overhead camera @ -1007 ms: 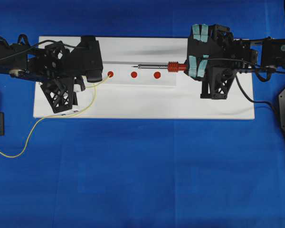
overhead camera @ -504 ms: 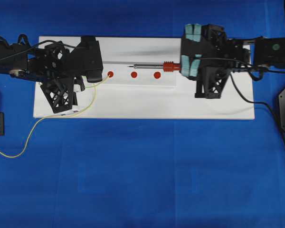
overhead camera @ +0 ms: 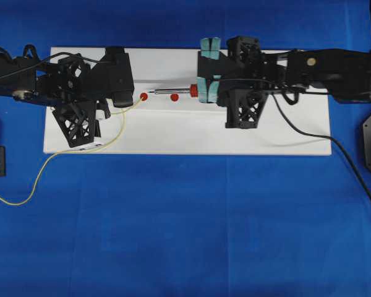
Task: Touch the tip of the soldering iron to the tip of the solder at the mark.
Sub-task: 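Move iron tip leftward toward solder tip near the left red dot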
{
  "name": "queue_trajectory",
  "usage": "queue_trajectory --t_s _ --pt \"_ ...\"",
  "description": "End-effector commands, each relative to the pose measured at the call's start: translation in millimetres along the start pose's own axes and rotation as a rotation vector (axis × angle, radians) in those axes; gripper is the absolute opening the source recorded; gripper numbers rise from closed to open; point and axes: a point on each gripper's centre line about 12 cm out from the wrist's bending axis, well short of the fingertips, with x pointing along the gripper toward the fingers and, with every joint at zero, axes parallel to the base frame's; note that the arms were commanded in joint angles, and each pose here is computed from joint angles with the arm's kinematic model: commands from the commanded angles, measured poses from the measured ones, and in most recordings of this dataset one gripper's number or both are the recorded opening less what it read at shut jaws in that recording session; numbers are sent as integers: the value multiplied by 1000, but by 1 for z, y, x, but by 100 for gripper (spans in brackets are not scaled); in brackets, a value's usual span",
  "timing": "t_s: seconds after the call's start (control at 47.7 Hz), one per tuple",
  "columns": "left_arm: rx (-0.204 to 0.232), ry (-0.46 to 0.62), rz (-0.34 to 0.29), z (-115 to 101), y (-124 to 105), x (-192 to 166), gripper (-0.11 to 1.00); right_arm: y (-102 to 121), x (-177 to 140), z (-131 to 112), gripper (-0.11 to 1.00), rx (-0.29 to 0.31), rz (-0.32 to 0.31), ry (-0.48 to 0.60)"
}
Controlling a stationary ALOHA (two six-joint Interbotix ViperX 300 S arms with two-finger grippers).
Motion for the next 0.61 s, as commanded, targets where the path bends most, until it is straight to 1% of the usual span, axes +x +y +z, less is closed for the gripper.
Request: queue_trajectory --t_s 0.0,0.231,0.587 --pt "-1 -26 -1 6 0 -5 2 0 -4 15 7 -3 -1 -40" --pt "-1 -26 -2 6 0 -5 2 4 6 12 7 -13 5 -16" --pt "-1 -26 -2 6 0 -5 2 4 6 12 7 -14 5 -15"
